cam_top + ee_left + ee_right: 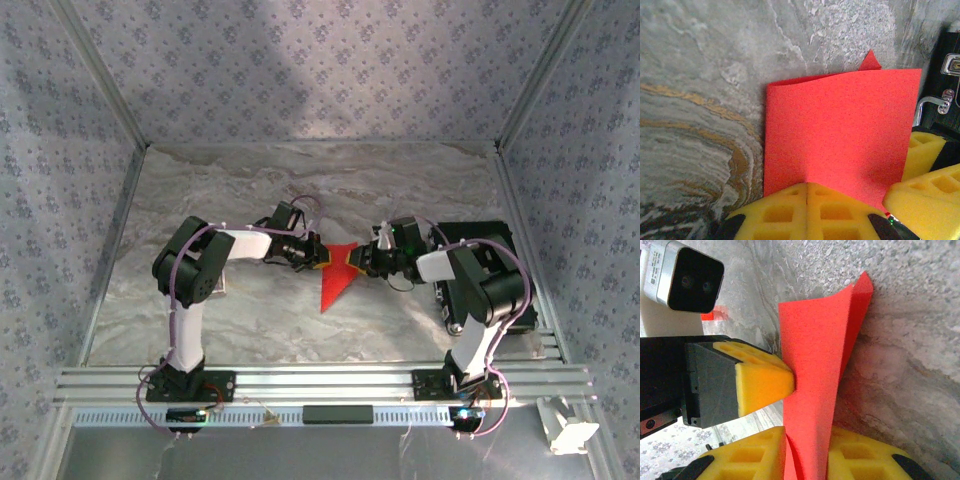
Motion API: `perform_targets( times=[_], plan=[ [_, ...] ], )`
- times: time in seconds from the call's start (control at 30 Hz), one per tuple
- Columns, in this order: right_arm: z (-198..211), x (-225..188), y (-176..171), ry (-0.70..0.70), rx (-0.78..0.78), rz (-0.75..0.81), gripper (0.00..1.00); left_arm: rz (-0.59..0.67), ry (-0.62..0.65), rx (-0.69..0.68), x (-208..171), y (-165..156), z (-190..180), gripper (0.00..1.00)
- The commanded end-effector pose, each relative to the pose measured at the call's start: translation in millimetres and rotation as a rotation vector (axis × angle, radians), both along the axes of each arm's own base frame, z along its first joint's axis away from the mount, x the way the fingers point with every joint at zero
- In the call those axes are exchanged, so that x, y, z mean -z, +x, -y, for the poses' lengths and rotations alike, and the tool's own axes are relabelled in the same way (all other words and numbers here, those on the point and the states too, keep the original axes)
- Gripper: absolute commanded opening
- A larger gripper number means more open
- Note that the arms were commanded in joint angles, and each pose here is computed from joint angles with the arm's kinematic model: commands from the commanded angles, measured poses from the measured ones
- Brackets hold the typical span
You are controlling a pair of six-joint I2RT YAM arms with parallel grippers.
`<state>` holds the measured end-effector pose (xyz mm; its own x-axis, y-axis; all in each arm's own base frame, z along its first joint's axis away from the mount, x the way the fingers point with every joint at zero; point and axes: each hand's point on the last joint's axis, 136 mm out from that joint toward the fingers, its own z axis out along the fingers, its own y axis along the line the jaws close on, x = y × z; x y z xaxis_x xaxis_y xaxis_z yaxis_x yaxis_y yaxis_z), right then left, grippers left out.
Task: Fold a paper plane with a square sheet of paper (pick it up from the middle)
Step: Fold the wing for the fifth time at the center of the table.
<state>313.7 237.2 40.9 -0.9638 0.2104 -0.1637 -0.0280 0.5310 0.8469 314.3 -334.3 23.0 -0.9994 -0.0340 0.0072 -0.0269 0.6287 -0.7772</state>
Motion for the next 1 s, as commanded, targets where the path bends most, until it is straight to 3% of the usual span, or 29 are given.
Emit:
perform_targets(
  times=[0.0,0.33,0.53,0.7,0.87,0.97],
  plan=[
    [-1,0,1,0.013,-0.029,-0.001,0.23,-0.077,0.048,-0.007,15,-13,-12,0.04],
    [3,0,2,0.006,-0.008,-0.016,0.06,-0.038,0.025,-0.005,5,-10,-10,0.08],
    [5,-11,3,-0.025,0.067,-0.01,0.0,0.06,-0.004,-0.022,-17,-4,-11,0.26],
    [16,-11,4,-0.031,0.222,-0.054,0.0,0.16,0.028,-0.026,-38,-1,-20,0.38],
    [22,-4,0,-0.029,0.357,-0.118,0.0,0.209,0.047,-0.035,-49,-2,-27,0.39],
    [16,-1,-6,-0.045,0.371,-0.14,0.0,0.204,0.044,-0.027,-48,-6,-27,0.34]
  ],
)
